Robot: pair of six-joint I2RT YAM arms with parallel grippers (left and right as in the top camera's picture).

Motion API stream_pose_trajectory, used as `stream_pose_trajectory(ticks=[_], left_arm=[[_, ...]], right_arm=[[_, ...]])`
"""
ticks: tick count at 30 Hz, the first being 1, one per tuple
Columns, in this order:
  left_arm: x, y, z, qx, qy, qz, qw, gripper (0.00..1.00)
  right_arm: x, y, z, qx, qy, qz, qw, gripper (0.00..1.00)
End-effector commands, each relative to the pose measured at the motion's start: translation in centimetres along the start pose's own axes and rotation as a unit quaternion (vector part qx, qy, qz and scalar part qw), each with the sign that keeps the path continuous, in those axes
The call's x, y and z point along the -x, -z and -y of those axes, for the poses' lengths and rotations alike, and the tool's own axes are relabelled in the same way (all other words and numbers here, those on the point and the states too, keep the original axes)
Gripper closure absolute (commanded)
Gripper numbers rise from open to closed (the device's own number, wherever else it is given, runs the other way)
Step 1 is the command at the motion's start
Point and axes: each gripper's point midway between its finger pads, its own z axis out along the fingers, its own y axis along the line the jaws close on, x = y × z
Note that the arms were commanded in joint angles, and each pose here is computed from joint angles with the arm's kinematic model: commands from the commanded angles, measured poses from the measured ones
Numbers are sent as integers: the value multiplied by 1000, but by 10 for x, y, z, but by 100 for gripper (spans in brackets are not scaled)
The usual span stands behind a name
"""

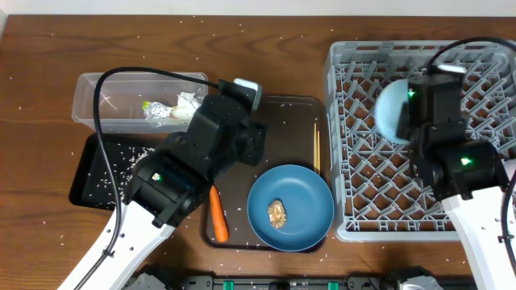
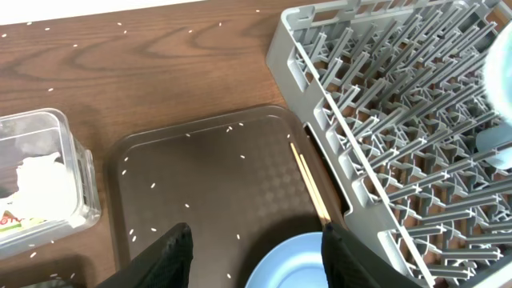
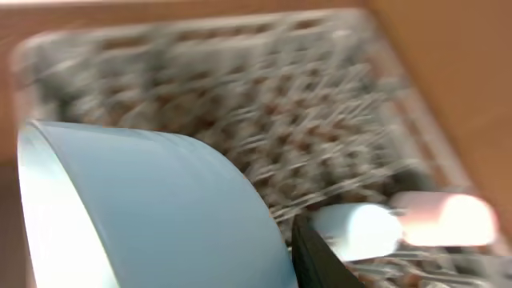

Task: Sort waste into correct bins and load items into the dishwasher rack
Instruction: 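Place the bowl upright in the dish rack with the right gripper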

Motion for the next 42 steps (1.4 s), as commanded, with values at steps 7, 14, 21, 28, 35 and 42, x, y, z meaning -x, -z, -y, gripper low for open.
stream_pose_trajectory(ticks=[7,14,21,28,35,42], left_arm=[[4,7,-3,5,-2,8,1000,48],[2,7,-3,6,-2,5,1000,47],[0,6,-4,7,-2,1,1000,47],[-1,6,-4,8,-3,-2,1000,48],[-5,7,-5,10,-3,-10,1000,47],[-6,7,-6,11,-4,-13,1000,47]], right_arm=[[42,-2,85,-225,-50,82,970,86],[37,-44,81,-253,30,35,966,86],[29,-102,49,-256,130,-5,958,84],[14,-132,10,-247,193,-19,949,84],[-4,-154,-15,-237,236,-39,942,83],[-18,-172,-21,-254,284,-60,922,80]])
